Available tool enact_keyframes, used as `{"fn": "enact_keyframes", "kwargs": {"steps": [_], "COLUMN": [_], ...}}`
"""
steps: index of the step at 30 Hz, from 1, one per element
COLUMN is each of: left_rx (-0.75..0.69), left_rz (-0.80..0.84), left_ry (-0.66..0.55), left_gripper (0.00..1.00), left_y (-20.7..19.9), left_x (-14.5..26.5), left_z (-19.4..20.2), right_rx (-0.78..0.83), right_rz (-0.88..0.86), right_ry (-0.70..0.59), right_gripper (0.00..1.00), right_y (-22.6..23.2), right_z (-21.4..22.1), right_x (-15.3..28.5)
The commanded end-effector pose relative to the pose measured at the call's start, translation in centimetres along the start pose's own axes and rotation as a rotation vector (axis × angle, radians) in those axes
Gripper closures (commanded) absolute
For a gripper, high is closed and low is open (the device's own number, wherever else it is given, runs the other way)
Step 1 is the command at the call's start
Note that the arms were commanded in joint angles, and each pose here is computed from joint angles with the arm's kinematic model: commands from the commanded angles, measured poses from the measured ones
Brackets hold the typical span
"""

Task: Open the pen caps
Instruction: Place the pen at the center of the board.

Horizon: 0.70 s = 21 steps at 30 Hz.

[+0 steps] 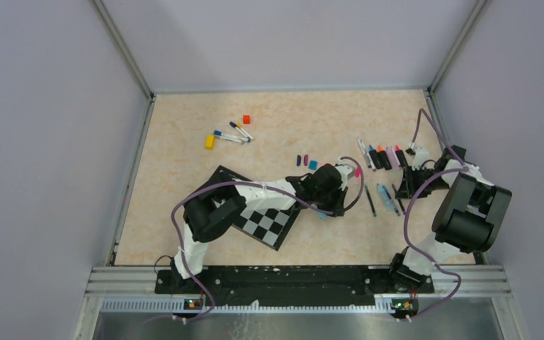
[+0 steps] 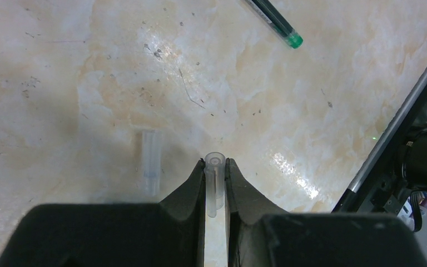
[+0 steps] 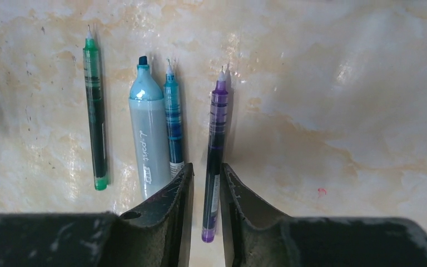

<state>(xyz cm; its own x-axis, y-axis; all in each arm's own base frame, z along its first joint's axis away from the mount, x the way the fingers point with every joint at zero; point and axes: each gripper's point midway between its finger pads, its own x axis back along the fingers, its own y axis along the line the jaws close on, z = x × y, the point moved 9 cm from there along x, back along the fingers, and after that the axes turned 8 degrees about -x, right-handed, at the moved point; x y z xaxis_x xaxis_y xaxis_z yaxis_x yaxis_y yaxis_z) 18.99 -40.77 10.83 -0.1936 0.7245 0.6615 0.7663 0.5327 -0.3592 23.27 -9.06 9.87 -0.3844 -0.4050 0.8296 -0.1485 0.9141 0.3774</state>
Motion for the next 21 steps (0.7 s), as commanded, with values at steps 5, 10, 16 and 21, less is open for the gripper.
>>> {"fn": "enact_keyframes", "kwargs": {"steps": [5,10,16,21], "left_rx": [-0.025,-0.021,-0.031,-0.051], "left_rz": [-0.016,-0.033,-0.064,-0.085], "left_ry": [-0.008,0.004,0.013,0.022], "left_gripper": [0.93,0.88,0.83,0.77], "left_y": [-0.4,-0.2,0.0,0.2], "left_x": [-0.6,-1.0,-1.4,-1.9], "left_z": [-1.1,-1.1,-1.4,-1.8], "right_rx": [0.031,0.035,0.035,0.035], "right_rz": [-0.013,-0.020,-0.030,-0.039], "right_ry": [-0.068,-0.082,-0.086,-0.088], "right_gripper": [0.77,0.76,0.76,0.75], "right_y": [0.2,0.4,0.5,0.7], "right_z": [-1.6,-1.7,-1.7,-1.7], "right_x": [1.0,1.2,1.2,1.2]}}
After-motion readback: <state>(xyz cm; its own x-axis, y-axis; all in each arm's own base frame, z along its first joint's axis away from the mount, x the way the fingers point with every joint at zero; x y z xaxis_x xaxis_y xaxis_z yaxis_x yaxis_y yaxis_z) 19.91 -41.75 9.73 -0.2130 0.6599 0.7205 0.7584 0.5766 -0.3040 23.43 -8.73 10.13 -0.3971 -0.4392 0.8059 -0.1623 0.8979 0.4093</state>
